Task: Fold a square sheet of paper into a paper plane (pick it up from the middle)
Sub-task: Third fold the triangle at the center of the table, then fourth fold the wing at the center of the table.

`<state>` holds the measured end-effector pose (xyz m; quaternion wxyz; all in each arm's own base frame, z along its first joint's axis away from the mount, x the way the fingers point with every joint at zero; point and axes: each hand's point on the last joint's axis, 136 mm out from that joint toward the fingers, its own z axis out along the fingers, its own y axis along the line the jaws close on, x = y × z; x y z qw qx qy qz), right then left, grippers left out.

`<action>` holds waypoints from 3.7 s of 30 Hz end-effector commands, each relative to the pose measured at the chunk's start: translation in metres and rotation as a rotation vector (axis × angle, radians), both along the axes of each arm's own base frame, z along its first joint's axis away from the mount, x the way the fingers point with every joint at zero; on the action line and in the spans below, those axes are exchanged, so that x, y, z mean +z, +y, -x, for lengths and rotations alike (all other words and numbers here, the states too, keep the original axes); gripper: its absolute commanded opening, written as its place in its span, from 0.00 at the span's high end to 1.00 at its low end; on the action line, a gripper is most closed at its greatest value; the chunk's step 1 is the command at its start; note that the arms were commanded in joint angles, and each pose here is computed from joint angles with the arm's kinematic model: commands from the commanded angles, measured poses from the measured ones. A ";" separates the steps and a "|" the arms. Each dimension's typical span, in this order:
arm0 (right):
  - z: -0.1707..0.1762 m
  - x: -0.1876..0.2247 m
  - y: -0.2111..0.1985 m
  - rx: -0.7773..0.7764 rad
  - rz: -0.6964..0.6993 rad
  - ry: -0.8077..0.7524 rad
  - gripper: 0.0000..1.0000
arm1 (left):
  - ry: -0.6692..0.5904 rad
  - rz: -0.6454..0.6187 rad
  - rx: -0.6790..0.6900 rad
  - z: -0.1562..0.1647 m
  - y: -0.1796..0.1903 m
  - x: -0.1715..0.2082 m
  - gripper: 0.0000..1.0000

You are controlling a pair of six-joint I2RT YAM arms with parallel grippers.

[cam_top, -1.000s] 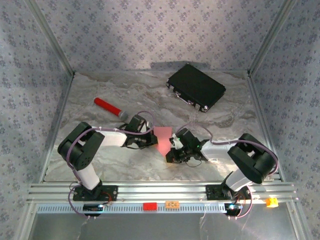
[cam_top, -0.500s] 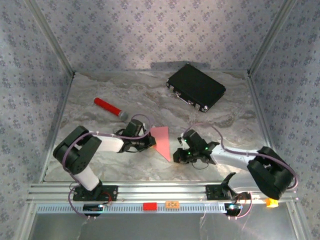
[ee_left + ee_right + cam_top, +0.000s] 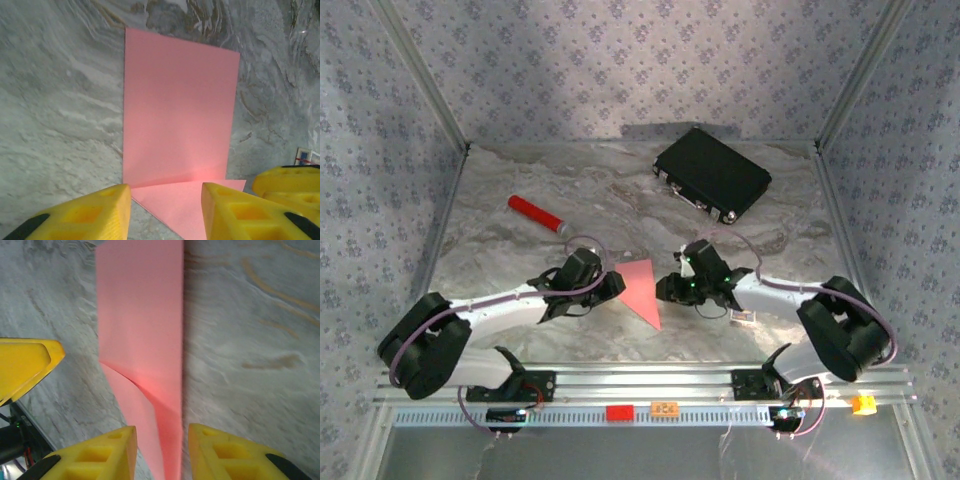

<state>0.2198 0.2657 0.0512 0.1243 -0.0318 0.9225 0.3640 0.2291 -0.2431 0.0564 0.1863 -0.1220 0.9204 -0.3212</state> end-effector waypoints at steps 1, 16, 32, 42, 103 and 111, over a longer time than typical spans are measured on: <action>-0.007 0.003 0.015 0.023 -0.031 0.004 0.65 | 0.017 -0.033 -0.028 -0.001 0.011 -0.002 0.57; -0.006 -0.008 0.020 0.048 -0.033 0.031 0.82 | 0.067 0.039 -0.069 -0.006 0.002 -0.008 0.55; -0.006 -0.003 0.014 0.036 -0.057 0.010 0.94 | 0.069 0.136 -0.101 -0.014 -0.010 0.001 0.50; -0.008 -0.001 0.012 0.029 -0.077 0.009 0.94 | 0.067 0.188 -0.124 -0.019 -0.017 0.006 0.42; -0.013 -0.003 0.003 -0.003 -0.089 -0.001 0.95 | 0.093 0.249 -0.121 -0.023 -0.025 0.004 0.40; -0.012 -0.003 0.003 0.002 -0.091 0.000 0.95 | 0.095 0.268 -0.134 -0.028 -0.031 0.004 0.56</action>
